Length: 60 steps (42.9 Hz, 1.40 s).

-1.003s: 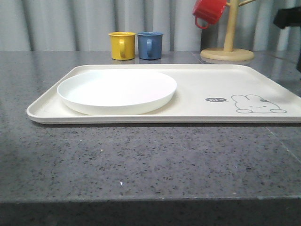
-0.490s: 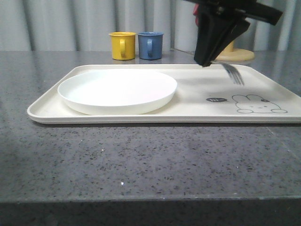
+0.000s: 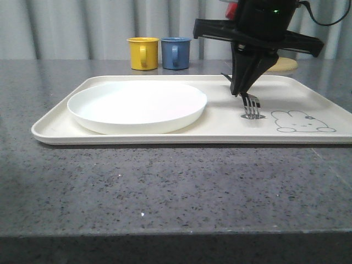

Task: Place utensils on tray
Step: 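Carry the fork over the tray and lower it beside the plate, then open the right gripper and lift it off the fork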

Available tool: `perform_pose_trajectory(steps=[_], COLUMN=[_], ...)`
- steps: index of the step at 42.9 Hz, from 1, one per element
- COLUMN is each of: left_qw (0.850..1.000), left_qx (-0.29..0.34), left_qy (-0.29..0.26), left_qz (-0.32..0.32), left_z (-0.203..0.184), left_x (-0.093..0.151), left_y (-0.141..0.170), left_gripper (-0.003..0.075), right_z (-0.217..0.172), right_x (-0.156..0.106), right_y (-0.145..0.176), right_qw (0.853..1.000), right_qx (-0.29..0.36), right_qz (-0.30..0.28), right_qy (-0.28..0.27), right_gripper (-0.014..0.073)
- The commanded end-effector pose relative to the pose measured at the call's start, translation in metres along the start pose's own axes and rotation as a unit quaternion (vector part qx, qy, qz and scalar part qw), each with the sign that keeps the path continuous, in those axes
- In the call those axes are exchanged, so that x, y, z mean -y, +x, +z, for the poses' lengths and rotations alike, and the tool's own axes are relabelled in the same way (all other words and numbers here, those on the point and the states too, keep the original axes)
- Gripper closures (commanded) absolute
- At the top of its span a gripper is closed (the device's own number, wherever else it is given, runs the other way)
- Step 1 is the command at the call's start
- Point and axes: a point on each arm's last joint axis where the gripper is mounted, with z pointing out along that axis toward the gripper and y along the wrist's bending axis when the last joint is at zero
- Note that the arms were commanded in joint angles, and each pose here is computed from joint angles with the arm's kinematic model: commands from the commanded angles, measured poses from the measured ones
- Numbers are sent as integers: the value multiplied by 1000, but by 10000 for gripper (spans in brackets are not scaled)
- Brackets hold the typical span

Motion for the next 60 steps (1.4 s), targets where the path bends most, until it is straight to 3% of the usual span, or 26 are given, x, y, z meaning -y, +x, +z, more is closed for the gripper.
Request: perform_pose_trajectory(steps=[1, 14, 27, 38, 42, 47, 60], left_qw=[999, 999, 999, 999, 999, 999, 999], left_qx=[49, 49, 49, 49, 49, 49, 49], left_qy=[3, 3, 3, 3, 3, 3, 3], left_qz=[-5, -5, -5, -5, -5, -5, -5], left_z=[-6, -6, -6, -6, -6, -6, -6], left_x=[0, 0, 0, 0, 0, 0, 0], left_y=[-13, -13, -13, -13, -13, -13, -13], left_gripper=[301, 301, 301, 301, 301, 301, 301], right_z=[-27, -13, -34, -112, -133, -144, -113], right_x=[-5, -4, -4, 15, 33, 67, 161], right_y=[-11, -8, -9, 9, 20, 33, 51], right_qw=[998, 999, 998, 987, 981, 982, 988], right_qx=[57, 29, 52, 97, 118, 120, 42], right_qz=[-2, 1, -5, -126, -143, -123, -30], right_qy=[-23, -14, -20, 33, 52, 78, 148], right_gripper=[642, 371, 251, 251, 251, 251, 251])
